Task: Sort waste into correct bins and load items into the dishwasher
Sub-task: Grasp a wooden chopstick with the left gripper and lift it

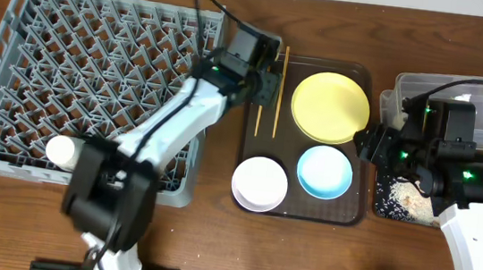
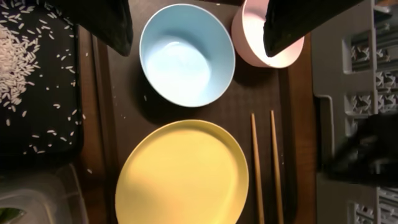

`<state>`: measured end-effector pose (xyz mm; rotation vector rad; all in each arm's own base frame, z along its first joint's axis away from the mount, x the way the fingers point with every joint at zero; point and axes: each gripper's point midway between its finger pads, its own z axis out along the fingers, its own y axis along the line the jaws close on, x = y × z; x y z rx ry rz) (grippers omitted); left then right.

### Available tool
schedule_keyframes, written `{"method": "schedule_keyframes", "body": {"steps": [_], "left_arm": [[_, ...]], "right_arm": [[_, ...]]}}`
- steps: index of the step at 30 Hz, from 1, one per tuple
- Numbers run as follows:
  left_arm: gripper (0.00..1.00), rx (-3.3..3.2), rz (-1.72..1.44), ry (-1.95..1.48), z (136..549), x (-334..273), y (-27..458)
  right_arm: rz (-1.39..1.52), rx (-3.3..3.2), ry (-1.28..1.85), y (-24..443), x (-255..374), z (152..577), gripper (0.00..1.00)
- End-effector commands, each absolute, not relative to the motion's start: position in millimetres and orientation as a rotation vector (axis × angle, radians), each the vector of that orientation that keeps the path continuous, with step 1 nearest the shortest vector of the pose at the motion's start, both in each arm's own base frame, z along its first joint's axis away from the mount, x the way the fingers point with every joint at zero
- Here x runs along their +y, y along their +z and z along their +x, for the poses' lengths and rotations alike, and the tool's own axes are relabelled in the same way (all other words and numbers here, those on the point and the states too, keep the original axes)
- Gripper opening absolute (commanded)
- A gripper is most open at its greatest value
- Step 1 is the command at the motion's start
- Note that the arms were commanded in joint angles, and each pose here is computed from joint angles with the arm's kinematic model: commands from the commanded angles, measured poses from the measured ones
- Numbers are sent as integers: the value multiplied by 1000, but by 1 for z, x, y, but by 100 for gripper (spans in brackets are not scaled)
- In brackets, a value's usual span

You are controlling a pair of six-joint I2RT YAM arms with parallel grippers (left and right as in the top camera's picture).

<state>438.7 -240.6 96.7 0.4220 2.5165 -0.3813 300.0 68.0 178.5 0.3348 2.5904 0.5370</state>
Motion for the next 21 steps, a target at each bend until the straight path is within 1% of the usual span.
{"method": "schedule_keyframes", "body": {"steps": [1,4,11,16,18,19,21], "left_arm": [[57,2540,420,-346,449,-241,71],[49,2563,423,-338,453,-243,46],[47,2583,378,-348,461,-247,11],[38,2616,370,-312,460,-242,-9],[32,2628,371,-309,458,-241,-15],[25,2632,368,-308,457,-241,-15],[20,2632,368,-310,457,-241,-15]], "right_arm": [[332,2590,560,181,69,299,63],[332,2590,561,181,69,299,61],[333,2591,560,180,69,299,59],[333,2592,560,180,69,299,56],[333,2592,560,180,69,299,56],[334,2592,560,180,69,299,56],[333,2592,561,180,69,299,55]]}}
